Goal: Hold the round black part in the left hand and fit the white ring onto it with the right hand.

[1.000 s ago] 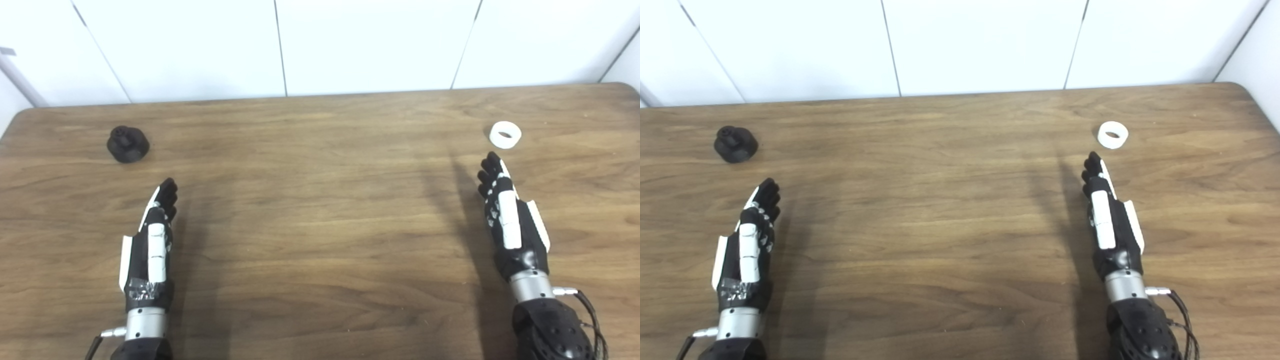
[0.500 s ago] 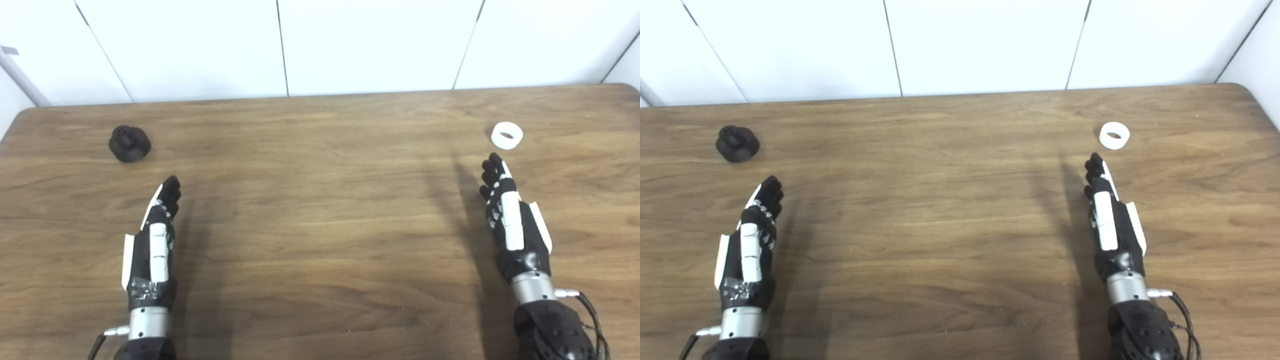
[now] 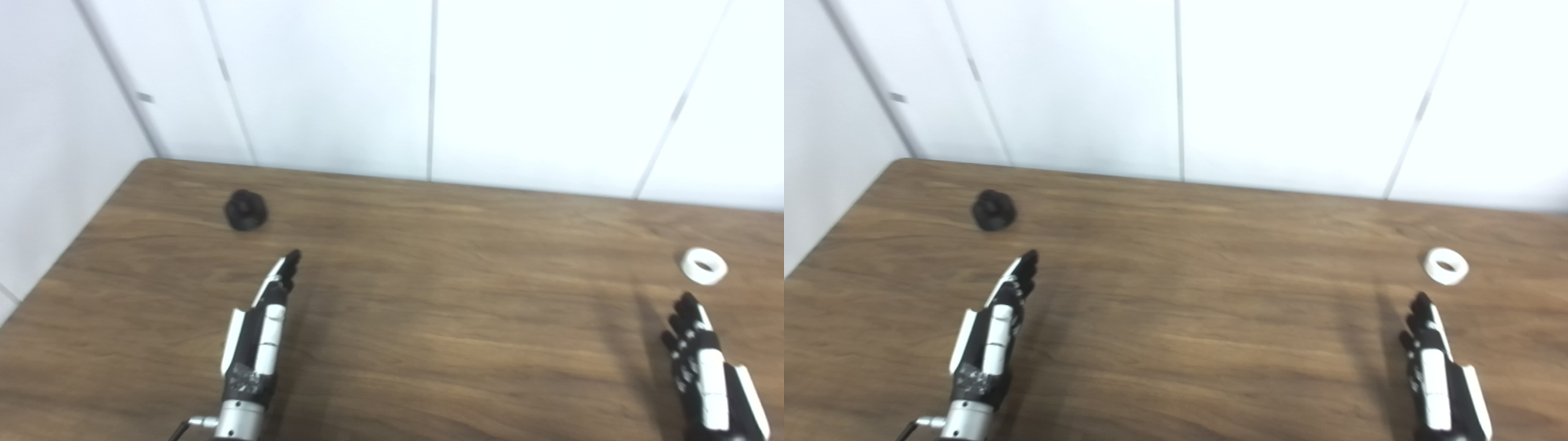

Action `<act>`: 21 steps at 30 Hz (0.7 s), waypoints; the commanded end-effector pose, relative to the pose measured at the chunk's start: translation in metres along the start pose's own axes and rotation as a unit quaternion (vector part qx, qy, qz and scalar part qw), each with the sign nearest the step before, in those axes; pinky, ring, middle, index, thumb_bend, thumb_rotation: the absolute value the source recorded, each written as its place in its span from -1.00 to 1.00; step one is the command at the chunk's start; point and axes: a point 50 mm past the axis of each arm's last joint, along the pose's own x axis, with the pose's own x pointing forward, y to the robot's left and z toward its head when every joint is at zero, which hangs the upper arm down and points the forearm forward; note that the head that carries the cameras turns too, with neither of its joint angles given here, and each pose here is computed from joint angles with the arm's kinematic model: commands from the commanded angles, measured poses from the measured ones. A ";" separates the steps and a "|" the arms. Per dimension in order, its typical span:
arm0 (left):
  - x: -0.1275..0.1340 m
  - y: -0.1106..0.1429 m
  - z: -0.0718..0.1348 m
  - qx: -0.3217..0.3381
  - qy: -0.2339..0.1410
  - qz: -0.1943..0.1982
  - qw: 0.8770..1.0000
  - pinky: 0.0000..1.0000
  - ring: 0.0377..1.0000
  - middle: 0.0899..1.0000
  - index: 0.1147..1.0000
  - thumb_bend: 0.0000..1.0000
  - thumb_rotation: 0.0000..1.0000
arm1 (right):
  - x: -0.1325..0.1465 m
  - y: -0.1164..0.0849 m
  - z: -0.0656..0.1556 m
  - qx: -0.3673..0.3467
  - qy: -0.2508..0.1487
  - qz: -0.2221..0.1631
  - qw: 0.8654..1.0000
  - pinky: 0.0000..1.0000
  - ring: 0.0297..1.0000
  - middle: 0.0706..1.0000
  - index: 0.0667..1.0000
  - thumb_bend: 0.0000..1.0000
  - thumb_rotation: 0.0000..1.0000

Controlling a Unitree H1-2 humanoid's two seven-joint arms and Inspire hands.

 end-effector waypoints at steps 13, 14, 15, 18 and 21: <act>-0.018 -0.036 -0.026 -0.005 0.023 0.008 1.000 1.00 0.96 0.91 0.87 0.05 0.80 | 0.004 -0.013 -0.002 -0.002 -0.029 0.006 1.000 1.00 1.00 1.00 1.00 0.17 1.00; -0.019 -0.037 -0.027 -0.006 0.023 0.007 1.000 1.00 0.97 0.92 0.88 0.07 0.79 | 0.004 -0.013 -0.003 -0.005 -0.029 -0.001 1.000 1.00 0.98 0.95 0.97 0.17 1.00; -0.019 -0.037 -0.027 -0.006 0.024 0.006 1.000 1.00 0.98 0.92 0.88 0.08 0.78 | 0.003 -0.012 -0.004 -0.007 -0.028 -0.006 1.000 1.00 0.96 0.91 0.94 0.17 1.00; -0.020 -0.038 -0.028 -0.005 0.024 0.006 1.000 1.00 0.99 0.92 0.88 0.10 0.77 | 0.003 -0.012 -0.008 -0.008 -0.030 -0.009 0.999 1.00 0.91 0.86 0.89 0.17 1.00; -0.020 -0.039 -0.028 -0.007 0.026 0.005 1.000 1.00 0.99 0.92 0.88 0.12 0.77 | 0.002 -0.012 -0.009 -0.012 -0.030 -0.007 0.999 1.00 0.91 0.86 0.89 0.24 1.00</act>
